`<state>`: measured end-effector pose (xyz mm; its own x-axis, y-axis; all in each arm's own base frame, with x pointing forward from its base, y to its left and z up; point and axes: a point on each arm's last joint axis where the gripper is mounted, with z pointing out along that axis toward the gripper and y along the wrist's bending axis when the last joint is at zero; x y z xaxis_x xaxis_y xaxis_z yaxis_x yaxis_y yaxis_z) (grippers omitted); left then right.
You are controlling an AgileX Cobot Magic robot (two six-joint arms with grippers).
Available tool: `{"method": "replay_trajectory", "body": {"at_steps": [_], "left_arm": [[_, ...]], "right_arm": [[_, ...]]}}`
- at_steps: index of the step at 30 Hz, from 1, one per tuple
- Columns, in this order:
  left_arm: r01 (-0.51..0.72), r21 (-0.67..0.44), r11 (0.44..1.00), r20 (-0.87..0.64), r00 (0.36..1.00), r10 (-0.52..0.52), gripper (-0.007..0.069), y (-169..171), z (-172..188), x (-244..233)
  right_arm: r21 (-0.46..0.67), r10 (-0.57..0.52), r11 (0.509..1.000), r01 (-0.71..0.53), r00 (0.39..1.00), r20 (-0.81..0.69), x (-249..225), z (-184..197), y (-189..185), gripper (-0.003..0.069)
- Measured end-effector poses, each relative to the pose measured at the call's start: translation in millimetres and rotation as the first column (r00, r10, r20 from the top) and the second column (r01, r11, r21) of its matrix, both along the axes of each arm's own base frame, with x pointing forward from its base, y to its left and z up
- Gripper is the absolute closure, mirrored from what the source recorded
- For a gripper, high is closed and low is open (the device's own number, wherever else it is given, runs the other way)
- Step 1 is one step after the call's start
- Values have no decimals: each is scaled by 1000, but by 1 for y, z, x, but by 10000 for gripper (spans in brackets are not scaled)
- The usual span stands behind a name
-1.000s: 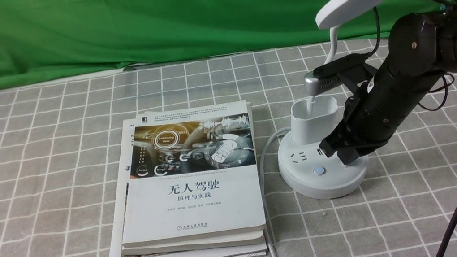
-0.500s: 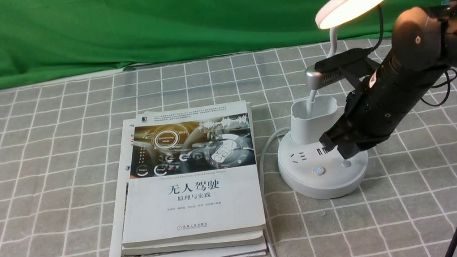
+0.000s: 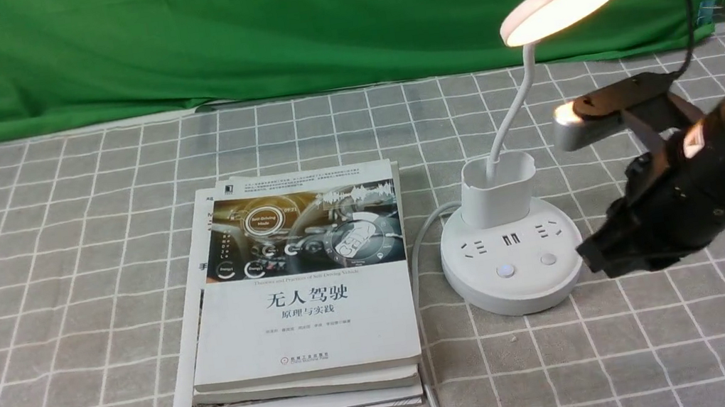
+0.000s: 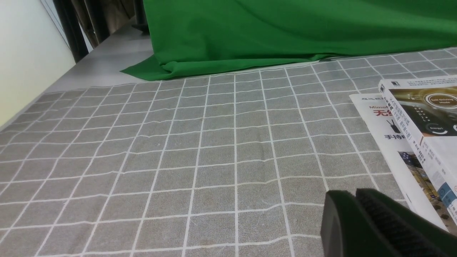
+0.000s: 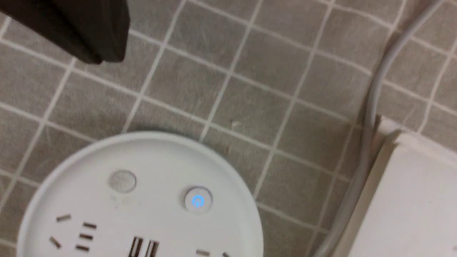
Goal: Turn on the desk lamp on the grey coffee tablecloth with your hand.
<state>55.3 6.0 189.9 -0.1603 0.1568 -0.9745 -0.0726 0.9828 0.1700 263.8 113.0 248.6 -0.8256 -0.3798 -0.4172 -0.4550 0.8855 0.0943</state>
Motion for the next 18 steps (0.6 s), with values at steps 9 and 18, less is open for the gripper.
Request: {"method": "replay_trajectory", "body": {"at_steps": [9, 18], "left_arm": [[0, 0, 1000, 0, 1000, 0, 606, 0, 0, 0], [0, 0, 1000, 0, 1000, 0, 606, 0, 0, 0]], "right_arm": [[99, -69, 994, 50, 978, 196, -99, 13, -39, 624], [313, -271, 935, 170, 909, 316, -158, 1, -63, 602]]}}
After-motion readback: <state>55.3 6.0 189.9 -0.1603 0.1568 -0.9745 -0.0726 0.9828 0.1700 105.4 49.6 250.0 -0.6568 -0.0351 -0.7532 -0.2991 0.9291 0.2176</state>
